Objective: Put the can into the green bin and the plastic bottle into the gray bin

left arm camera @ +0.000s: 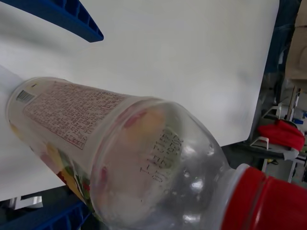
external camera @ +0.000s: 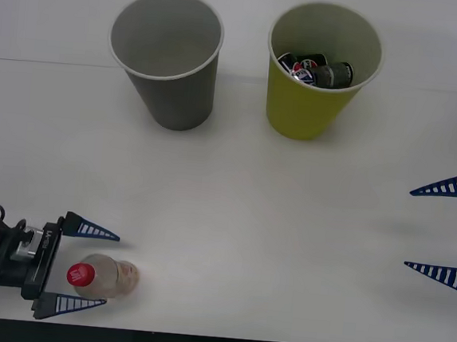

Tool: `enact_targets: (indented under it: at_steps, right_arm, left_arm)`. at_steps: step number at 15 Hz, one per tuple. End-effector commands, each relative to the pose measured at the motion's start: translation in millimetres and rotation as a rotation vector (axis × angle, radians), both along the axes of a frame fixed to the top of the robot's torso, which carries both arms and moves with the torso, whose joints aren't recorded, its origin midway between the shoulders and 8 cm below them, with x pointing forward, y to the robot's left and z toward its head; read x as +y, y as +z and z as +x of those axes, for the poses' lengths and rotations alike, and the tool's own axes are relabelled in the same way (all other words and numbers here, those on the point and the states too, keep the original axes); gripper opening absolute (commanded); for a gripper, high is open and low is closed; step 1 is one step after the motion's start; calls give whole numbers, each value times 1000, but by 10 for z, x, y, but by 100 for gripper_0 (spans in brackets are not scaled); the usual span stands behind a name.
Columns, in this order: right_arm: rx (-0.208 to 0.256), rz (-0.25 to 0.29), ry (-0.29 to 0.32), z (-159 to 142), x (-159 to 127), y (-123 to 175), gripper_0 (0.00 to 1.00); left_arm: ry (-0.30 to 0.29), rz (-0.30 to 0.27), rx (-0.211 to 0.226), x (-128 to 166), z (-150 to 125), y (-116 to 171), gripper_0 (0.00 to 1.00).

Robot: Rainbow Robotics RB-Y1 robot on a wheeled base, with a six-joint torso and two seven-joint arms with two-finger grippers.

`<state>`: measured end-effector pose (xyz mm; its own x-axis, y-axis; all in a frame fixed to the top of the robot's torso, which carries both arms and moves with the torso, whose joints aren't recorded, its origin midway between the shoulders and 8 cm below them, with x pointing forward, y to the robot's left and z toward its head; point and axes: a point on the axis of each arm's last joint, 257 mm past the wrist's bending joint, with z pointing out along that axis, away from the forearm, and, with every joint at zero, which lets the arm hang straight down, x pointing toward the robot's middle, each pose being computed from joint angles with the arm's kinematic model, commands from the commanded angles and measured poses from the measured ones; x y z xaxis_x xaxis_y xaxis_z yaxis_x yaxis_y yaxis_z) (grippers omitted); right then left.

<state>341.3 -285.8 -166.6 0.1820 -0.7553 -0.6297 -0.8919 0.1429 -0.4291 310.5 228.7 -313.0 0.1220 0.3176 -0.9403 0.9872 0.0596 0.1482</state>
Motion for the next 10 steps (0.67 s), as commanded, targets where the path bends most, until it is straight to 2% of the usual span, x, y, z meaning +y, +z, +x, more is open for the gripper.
enact_targets:
  at_steps: [1,2,3,10]
  right_arm:
    - [0,0,0,0,0,0,100]
    - [0,0,0,0,0,0,100]
    - [0,0,0,0,0,0,100]
    - [0,0,0,0,0,0,100]
  left_arm:
    - [1,-5,-1,-35,5,-9,86]
    - [0,-8,-2,-51,10,-5,11]
    - [0,-10,1,-60,3,-7,0]
    - [-3,-20,2,-102,1,4,0]
